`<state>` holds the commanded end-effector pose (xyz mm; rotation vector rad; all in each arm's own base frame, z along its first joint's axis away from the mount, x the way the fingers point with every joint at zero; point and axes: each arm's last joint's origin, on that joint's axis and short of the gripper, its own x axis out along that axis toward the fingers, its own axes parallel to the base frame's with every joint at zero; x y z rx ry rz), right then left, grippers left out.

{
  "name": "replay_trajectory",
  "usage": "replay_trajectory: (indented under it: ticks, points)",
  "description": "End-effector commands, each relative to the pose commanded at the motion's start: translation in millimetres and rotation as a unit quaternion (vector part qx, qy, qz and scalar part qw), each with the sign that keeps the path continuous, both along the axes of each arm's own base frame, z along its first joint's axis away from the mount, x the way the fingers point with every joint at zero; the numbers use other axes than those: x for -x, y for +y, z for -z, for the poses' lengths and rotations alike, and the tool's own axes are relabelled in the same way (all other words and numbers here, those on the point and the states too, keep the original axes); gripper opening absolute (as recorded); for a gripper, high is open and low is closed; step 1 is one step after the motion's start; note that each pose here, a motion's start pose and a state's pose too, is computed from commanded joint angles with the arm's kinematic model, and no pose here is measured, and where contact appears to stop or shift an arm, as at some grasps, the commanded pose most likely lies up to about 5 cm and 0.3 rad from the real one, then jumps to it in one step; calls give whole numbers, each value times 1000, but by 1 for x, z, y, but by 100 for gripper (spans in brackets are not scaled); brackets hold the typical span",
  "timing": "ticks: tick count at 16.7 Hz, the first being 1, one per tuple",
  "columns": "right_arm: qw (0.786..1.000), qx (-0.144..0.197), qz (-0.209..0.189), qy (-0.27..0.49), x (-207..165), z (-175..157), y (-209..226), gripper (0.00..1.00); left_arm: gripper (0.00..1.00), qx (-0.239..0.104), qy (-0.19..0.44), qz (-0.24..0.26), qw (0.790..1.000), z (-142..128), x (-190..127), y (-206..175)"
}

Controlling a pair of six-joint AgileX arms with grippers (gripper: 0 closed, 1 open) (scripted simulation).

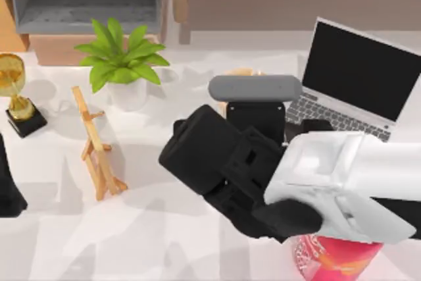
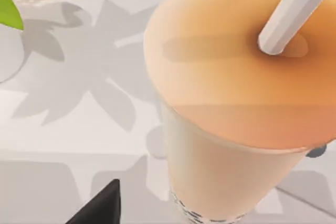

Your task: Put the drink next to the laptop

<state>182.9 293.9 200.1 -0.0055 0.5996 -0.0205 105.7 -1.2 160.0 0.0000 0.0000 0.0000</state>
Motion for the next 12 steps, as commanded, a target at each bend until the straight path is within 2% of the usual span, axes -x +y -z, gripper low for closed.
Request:
replay_trajectory:
  ticks: [9,12]
  points:
    - [1000,0,-1,-1,-60,42,1,100,100,0,0,0,1000,0,0,0]
    - [1000,0,-1,-1,-65,45,-1,100,100,0,0,0,1000,0,0,0]
